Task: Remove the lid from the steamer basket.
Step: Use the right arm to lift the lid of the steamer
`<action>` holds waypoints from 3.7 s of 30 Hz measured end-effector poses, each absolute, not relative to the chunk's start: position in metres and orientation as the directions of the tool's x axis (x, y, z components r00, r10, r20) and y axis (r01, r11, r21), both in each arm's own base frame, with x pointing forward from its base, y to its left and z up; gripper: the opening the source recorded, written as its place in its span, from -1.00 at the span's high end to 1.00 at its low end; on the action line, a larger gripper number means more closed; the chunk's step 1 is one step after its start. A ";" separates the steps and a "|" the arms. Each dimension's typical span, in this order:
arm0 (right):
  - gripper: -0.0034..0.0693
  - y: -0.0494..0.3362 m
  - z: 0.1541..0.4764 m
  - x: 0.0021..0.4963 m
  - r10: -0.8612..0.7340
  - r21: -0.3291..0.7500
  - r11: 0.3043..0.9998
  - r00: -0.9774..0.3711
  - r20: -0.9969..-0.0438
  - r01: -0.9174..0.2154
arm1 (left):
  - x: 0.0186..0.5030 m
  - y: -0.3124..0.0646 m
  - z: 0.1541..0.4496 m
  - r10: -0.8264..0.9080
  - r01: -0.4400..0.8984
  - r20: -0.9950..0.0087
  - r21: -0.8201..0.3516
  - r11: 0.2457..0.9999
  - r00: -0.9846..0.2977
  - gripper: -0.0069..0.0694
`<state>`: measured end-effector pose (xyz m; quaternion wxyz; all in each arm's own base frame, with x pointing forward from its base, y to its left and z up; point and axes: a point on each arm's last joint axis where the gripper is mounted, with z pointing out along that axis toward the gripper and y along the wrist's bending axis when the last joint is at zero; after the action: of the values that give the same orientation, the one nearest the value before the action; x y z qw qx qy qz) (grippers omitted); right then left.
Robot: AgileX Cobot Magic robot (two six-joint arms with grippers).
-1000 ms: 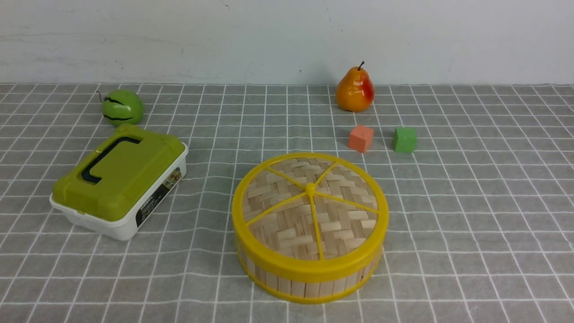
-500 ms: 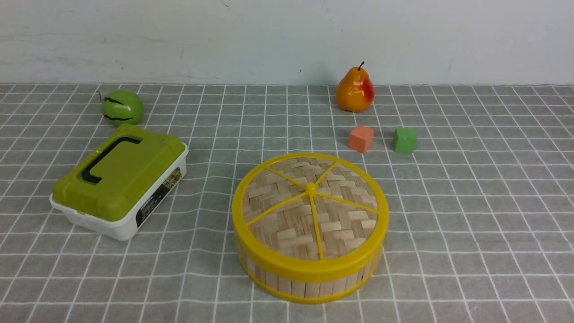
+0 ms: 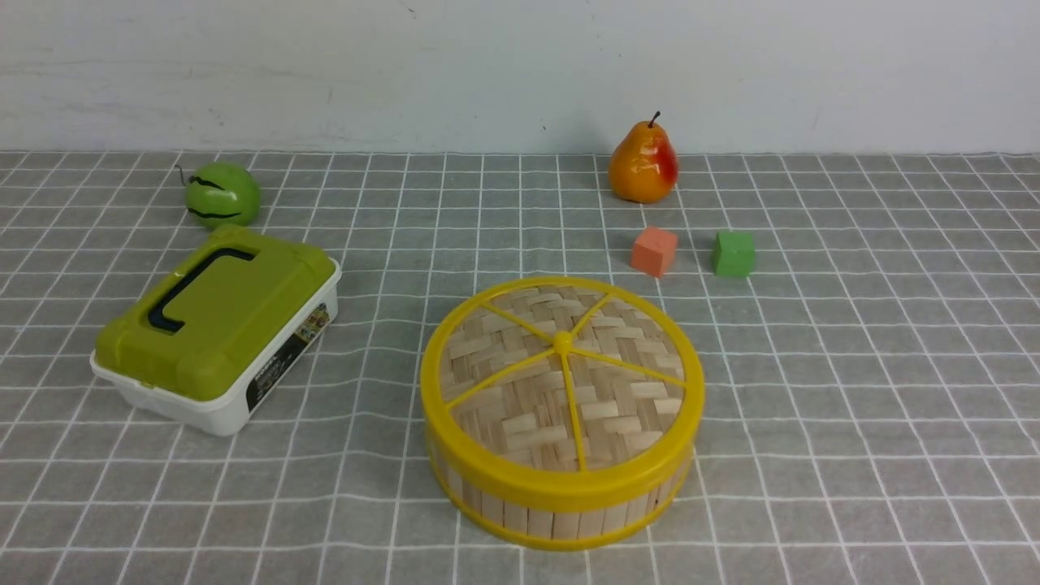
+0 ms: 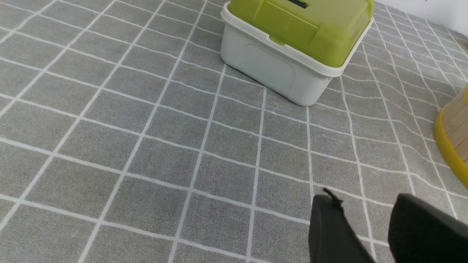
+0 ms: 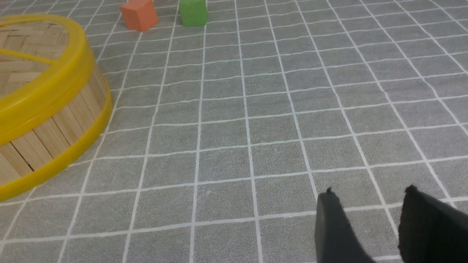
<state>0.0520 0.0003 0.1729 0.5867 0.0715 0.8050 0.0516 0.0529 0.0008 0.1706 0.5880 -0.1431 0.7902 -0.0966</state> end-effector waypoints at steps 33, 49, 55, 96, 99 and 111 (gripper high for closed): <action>0.85 0.017 0.330 0.062 0.306 0.339 0.933 -0.230 -0.924 -0.120 | 0.053 0.001 0.171 -0.340 -0.113 -0.902 -0.321 0.940 -0.268 0.19; 0.93 0.066 0.421 0.197 -0.449 0.018 0.806 -0.632 -0.632 -0.591 | 0.053 0.001 0.171 -0.340 -0.113 -0.902 -0.321 0.940 -0.268 0.19; 0.92 0.122 0.398 0.247 -0.614 -0.078 0.738 -0.619 -0.489 -0.670 | 0.053 0.001 0.171 -0.340 -0.113 -0.902 -0.321 0.940 -0.268 0.19; 0.24 0.272 0.262 0.380 -0.642 0.035 0.724 -0.692 -0.330 -0.689 | 0.053 0.001 0.171 -0.340 -0.113 -0.902 -0.321 0.940 -0.268 0.19; 0.46 0.272 0.262 0.380 -0.643 0.027 0.725 -0.690 -0.332 -0.688 | 0.053 0.001 0.171 -0.340 -0.113 -0.902 -0.321 0.940 -0.268 0.19; 0.69 0.269 0.294 0.377 -0.639 0.005 0.722 -0.670 -0.378 -0.692 | 0.053 0.001 0.171 -0.340 -0.113 -0.902 -0.321 0.940 -0.268 0.19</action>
<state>0.3766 0.2686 0.2942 0.1780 -0.3651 0.9108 0.0744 0.0529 0.0008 0.1706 0.5880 -0.1431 0.7902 -0.0966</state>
